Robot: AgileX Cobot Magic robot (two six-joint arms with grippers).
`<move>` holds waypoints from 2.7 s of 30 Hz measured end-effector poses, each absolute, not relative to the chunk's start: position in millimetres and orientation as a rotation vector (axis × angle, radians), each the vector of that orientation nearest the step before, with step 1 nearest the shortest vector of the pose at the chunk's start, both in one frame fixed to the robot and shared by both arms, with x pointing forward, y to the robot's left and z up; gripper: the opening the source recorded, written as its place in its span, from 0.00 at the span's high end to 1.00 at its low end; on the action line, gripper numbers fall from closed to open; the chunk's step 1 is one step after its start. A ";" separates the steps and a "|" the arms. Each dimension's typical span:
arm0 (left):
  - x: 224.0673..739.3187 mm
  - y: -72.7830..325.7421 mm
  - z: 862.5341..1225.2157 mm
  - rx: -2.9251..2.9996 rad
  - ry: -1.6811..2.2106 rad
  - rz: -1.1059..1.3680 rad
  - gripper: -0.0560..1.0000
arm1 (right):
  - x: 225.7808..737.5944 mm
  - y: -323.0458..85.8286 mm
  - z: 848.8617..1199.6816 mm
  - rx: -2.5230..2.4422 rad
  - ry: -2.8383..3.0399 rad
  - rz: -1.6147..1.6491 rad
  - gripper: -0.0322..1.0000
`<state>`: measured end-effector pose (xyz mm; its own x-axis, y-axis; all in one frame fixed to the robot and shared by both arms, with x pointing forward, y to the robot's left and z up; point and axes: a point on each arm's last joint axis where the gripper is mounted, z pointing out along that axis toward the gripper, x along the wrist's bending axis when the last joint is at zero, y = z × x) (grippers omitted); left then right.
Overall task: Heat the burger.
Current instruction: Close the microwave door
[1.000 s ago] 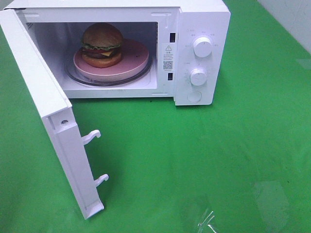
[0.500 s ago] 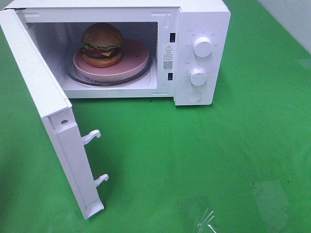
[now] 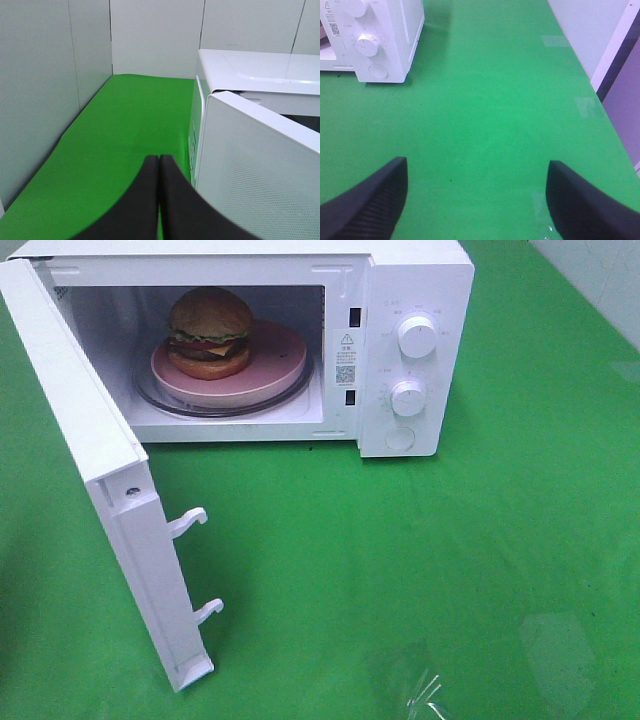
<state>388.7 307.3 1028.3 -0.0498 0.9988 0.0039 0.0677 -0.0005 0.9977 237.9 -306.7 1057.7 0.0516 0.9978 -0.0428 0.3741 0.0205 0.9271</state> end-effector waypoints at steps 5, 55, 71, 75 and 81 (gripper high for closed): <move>408.1 302.8 1015.5 1.275 1.283 1.151 0.95 | 237.9 -306.7 1057.7 1.486 1.453 0.935 0.23; 496.8 181.0 960.9 1.560 0.946 0.686 0.95 | 237.9 -306.7 1057.7 1.486 1.453 0.935 0.24; 535.0 127.4 960.2 1.545 0.900 0.635 0.95 | 237.9 -306.7 1057.7 1.486 1.453 0.935 0.24; 544.8 113.1 961.0 1.559 0.883 0.634 0.95 | 237.9 -306.7 1057.7 1.486 1.453 0.935 0.24; 564.1 92.5 964.0 1.537 0.875 0.638 0.95 | 237.9 -306.7 1057.7 1.486 1.453 0.935 0.24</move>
<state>564.1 92.5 964.0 0.5672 0.8196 -0.0812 0.1726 -0.0219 0.9847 237.9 -306.7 1057.7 0.0516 0.9978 -0.0428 0.3741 0.0205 0.9271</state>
